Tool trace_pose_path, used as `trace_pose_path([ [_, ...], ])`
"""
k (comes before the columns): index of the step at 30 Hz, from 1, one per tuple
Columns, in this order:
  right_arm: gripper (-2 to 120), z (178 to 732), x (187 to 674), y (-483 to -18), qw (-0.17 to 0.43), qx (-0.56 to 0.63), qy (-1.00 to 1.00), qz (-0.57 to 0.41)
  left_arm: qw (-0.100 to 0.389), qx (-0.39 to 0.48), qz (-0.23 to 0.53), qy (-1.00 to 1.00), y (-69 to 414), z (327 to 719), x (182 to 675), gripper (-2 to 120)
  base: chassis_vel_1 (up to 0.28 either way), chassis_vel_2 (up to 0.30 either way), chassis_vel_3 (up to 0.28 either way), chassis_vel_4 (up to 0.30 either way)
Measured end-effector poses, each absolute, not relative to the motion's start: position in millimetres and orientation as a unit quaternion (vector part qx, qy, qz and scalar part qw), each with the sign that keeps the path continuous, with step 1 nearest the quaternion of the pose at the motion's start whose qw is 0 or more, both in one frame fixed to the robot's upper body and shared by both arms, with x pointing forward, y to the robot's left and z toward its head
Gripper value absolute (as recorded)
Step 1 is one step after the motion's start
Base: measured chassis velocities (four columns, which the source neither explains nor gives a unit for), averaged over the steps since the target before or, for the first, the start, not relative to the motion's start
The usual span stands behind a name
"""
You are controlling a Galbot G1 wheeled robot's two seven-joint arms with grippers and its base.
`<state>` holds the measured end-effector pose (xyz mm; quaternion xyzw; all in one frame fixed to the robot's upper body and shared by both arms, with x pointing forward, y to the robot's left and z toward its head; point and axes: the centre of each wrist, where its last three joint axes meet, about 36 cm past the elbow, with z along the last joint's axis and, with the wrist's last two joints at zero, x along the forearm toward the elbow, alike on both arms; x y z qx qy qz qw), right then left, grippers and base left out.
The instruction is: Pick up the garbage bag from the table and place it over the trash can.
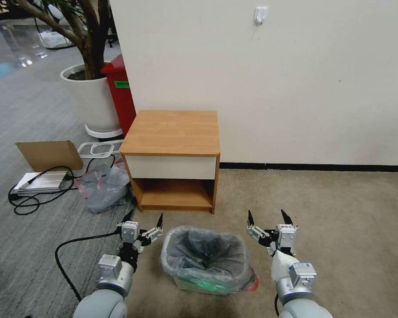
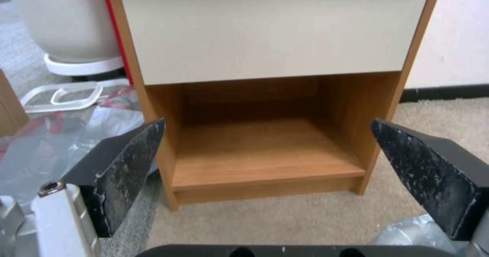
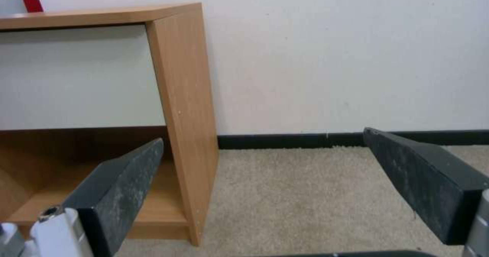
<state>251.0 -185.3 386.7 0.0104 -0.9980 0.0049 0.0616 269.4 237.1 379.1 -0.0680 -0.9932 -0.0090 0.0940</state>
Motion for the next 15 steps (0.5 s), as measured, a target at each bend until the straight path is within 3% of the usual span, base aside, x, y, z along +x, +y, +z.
trace_pose_path([
  [15, 100, 386.9, 251.2, -185.1, 0.062, 0.012, -0.998, 0.004, 0.095, -0.067, -0.008, -0.993, 236.7, 379.2, 269.4, 100, 0.000, 0.000, 0.000, 0.000],
])
